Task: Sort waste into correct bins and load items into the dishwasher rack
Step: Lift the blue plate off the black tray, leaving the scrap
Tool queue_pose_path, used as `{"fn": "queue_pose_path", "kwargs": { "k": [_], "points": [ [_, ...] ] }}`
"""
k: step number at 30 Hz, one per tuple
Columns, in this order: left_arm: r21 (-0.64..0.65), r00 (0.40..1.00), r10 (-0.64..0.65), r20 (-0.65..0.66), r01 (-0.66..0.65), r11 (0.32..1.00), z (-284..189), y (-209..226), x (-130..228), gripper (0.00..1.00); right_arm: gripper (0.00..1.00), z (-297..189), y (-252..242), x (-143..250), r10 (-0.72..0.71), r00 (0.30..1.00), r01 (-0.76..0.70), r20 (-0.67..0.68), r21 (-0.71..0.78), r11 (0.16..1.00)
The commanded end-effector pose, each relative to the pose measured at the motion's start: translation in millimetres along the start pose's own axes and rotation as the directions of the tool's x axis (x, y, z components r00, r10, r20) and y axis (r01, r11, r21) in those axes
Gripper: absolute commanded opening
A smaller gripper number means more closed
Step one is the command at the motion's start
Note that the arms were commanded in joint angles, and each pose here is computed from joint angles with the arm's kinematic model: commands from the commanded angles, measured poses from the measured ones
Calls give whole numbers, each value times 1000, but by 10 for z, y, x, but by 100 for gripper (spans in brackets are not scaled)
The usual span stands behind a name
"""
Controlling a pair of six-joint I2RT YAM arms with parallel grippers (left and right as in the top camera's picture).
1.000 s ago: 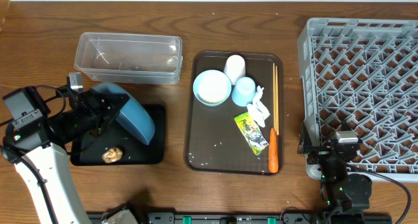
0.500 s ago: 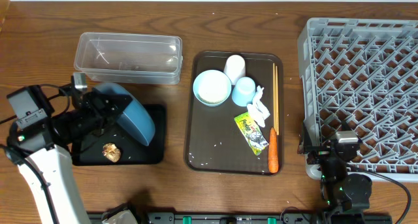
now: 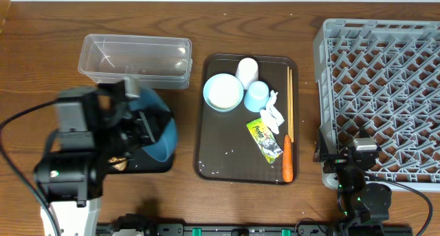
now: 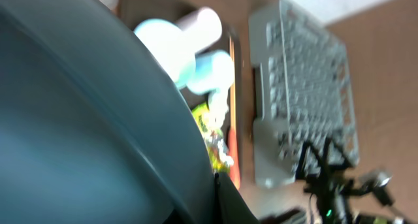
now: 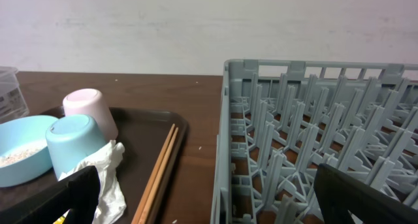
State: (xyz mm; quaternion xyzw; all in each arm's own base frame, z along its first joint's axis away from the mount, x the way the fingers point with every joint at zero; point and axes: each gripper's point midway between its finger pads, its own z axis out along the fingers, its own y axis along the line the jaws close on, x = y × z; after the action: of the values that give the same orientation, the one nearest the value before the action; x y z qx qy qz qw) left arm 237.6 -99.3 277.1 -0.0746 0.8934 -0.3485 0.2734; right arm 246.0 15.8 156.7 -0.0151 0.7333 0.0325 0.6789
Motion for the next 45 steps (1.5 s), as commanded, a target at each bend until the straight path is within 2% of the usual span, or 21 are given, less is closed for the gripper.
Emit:
{"fn": "queue_pose_path", "kwargs": {
  "k": [1, 10, 13, 17, 22, 27, 29, 36, 45],
  "points": [
    [-48, 996, 88, -19, -89, 995, 64, -107, 84, 6, 99, 0, 24, 13, 13, 1000, -13, -4, -10, 1000],
    [-117, 963, 175, -203, -201, 972, 498, -361, 639, 6, 99, 0, 24, 13, 13, 1000, -13, -4, -10, 1000],
    [-147, 940, 184, -286, -232, 961, 747, -410, 863, 6, 99, 0, 24, 13, 13, 1000, -13, -4, -10, 1000],
    [-126, 891, 230, -391, -299, 946, 1142, -528, 1167, 6, 99, 0, 24, 12, 13, 1000, -13, -4, -10, 1000],
    [-137, 853, 240, -464, -336, 932, 1476, -505, 1392, 6, 99, 0, 24, 13, 13, 1000, -13, -4, -10, 1000],
    [-171, 837, 197, -510, -323, 931, 1634, -410, 1502, 6, 99, 0, 24, 13, 13, 1000, -13, -4, -10, 1000],
    [-148, 833, 194, -519, -311, 939, 1695, -452, 1533, 6, 99, 0, 24, 13, 13, 1000, -13, -4, -10, 1000],
    [-94, 849, 221, -480, -300, 949, 1813, -592, 1469, 6, 99, 0, 24, 13, 13, 1000, -13, -4, -10, 1000],
    [-120, 844, 207, -495, -302, 946, 1791, -540, 1523, 6, 99, 0, 24, 13, 13, 1000, -13, -4, -10, 1000]
  ]
}}
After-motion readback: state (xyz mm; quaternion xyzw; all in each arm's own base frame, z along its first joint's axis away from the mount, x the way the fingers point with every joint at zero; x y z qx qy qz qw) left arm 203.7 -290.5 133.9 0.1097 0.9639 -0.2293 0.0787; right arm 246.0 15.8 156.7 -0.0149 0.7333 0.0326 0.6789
